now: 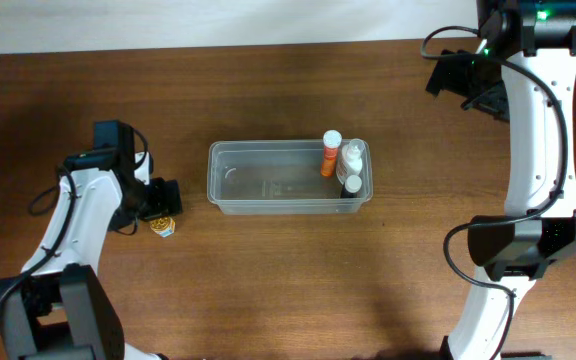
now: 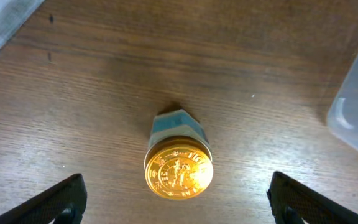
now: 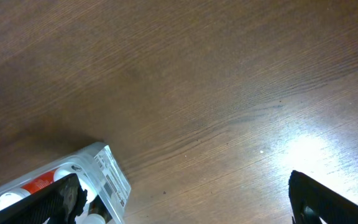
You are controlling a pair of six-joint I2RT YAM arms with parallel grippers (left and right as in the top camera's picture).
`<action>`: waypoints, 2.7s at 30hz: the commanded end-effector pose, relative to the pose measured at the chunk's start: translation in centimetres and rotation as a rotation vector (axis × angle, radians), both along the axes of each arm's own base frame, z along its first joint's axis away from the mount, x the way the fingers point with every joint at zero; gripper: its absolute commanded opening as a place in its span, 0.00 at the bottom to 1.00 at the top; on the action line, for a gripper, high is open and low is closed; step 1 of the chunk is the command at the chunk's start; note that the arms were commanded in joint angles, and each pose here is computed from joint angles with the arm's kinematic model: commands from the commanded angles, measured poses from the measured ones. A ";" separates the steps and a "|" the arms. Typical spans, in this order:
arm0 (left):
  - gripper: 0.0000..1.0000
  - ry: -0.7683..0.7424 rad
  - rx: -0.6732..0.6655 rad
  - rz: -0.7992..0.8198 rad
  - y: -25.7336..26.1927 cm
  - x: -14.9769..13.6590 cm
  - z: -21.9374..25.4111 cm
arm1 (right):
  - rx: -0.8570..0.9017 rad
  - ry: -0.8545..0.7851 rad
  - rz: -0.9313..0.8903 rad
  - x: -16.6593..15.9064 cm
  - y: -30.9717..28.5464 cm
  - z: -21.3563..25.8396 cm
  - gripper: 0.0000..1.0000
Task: Pack container
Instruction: 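Reach left gripper down and grasp the small amber jar, then lift the amber jar and carry it right over the container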
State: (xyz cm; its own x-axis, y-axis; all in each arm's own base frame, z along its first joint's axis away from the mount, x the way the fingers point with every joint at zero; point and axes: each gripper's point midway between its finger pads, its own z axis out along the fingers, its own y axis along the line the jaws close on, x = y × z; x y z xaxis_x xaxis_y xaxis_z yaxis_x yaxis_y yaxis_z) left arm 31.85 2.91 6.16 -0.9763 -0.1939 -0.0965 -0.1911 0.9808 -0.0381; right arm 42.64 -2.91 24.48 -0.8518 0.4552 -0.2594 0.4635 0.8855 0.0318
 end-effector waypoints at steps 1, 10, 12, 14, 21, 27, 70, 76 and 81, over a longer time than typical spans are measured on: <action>0.84 0.035 -0.016 -0.035 -0.3 -0.5 -1.6 | 0.003 -0.011 -0.010 0.1 -0.2 0.3 0.98; 0.77 0.075 0.006 -0.035 0.2 0.0 -4.2 | 0.003 -0.011 -0.010 0.1 -0.2 0.3 0.99; 0.73 0.090 0.004 -0.036 0.2 -0.1 -4.9 | 0.002 -0.011 -0.010 0.1 -0.2 0.3 0.98; 0.64 0.098 0.003 -0.036 0.2 -0.1 -5.2 | 0.003 -0.011 -0.010 0.1 -0.2 0.3 0.98; 0.30 0.103 0.003 -0.036 0.2 -0.1 -5.5 | 0.003 -0.011 -0.010 0.1 -0.2 0.3 0.98; 0.17 0.115 0.000 -0.035 0.2 -0.2 -5.0 | 0.002 -0.011 -0.010 0.1 -0.2 0.3 0.98; 0.16 -0.091 -0.074 -0.573 -27.2 6.7 4.9 | 0.002 -0.011 -0.010 0.1 -0.2 0.3 0.98; 0.17 -0.059 -0.073 -0.560 -28.4 5.9 3.6 | 0.002 -0.011 -0.010 0.1 -0.2 0.3 0.99; 0.16 -0.058 -0.040 -0.405 -27.6 6.2 3.6 | 0.003 -0.011 -0.010 0.1 -0.2 0.3 0.98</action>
State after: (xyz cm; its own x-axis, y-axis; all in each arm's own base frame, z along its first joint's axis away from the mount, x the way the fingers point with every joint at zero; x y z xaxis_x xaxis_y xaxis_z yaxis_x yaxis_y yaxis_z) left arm 37.46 -25.07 9.46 -0.9327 0.3295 -0.1465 0.3441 0.9348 -0.0882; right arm 42.64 -2.91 24.48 -0.8520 0.4548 -0.2594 0.4632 0.8857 0.0317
